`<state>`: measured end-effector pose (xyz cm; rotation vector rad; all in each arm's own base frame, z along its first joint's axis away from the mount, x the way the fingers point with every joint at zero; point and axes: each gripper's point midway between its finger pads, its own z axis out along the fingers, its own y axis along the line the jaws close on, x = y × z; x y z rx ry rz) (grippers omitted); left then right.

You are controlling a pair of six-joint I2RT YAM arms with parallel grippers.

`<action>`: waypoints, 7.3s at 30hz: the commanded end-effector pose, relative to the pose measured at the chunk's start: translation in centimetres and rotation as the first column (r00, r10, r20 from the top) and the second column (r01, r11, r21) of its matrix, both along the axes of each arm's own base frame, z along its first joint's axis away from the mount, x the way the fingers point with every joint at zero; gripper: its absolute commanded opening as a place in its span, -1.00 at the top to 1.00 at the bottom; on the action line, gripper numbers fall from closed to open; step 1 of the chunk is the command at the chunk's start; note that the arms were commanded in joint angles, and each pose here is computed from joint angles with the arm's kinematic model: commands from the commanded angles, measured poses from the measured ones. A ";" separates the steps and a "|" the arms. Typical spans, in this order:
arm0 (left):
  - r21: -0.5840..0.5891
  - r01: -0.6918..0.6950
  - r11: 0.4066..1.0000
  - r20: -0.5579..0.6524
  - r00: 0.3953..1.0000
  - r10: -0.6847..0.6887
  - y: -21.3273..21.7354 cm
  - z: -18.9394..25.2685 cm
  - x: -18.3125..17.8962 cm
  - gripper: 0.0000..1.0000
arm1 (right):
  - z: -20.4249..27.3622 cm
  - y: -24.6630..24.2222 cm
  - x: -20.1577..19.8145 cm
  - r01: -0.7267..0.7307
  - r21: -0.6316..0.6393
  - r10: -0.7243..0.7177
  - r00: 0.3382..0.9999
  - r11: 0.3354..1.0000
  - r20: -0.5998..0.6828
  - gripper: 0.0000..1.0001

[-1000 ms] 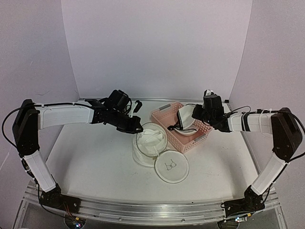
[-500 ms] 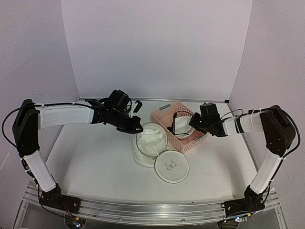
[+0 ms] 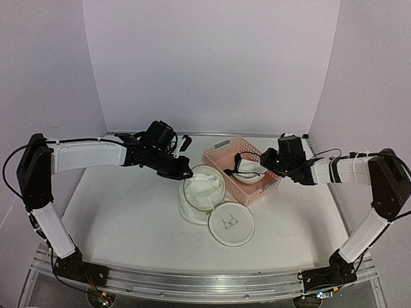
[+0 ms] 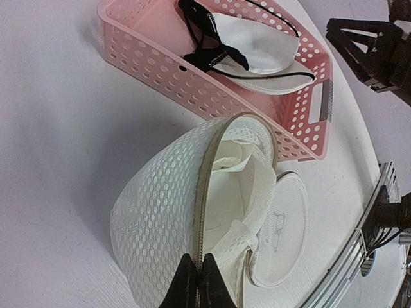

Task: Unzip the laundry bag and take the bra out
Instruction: Place the bra in the bin, then pick up the bra from the laundry bag.

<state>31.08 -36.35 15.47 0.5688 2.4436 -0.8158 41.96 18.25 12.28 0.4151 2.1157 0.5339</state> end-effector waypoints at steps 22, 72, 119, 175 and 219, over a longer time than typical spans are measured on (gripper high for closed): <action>-0.010 -0.044 0.999 0.044 0.998 0.044 1.6 2.1 -0.8 1.00 | 9.0 16.6 -11.3 -0.751 -0.160 0.767 0.622 0.641 0.154 0.09; 0.005 -0.033 0.999 0.063 0.997 0.032 1.4 1.9 -0.7 1.00 | -3.3 22.4 -4.7 -0.700 -0.460 0.732 0.666 0.547 -0.144 0.26; 0.037 -0.115 0.993 0.063 0.992 0.112 2.0 1.1 0.6 0.99 | 1.2 20.8 -21.4 -0.509 -0.859 0.994 0.106 0.060 0.007 0.88; 0.042 -0.085 0.995 0.042 0.996 0.083 2.8 0.2 -1.0 1.00 | 20.9 16.1 -16.2 -0.483 -0.402 0.623 0.507 0.778 0.595 1.00; 0.104 -0.159 0.982 0.091 0.985 0.150 6.9 -0.8 -2.5 1.00 | 33.1 12.7 -13.9 -0.406 0.164 0.133 0.611 0.899 0.780 1.00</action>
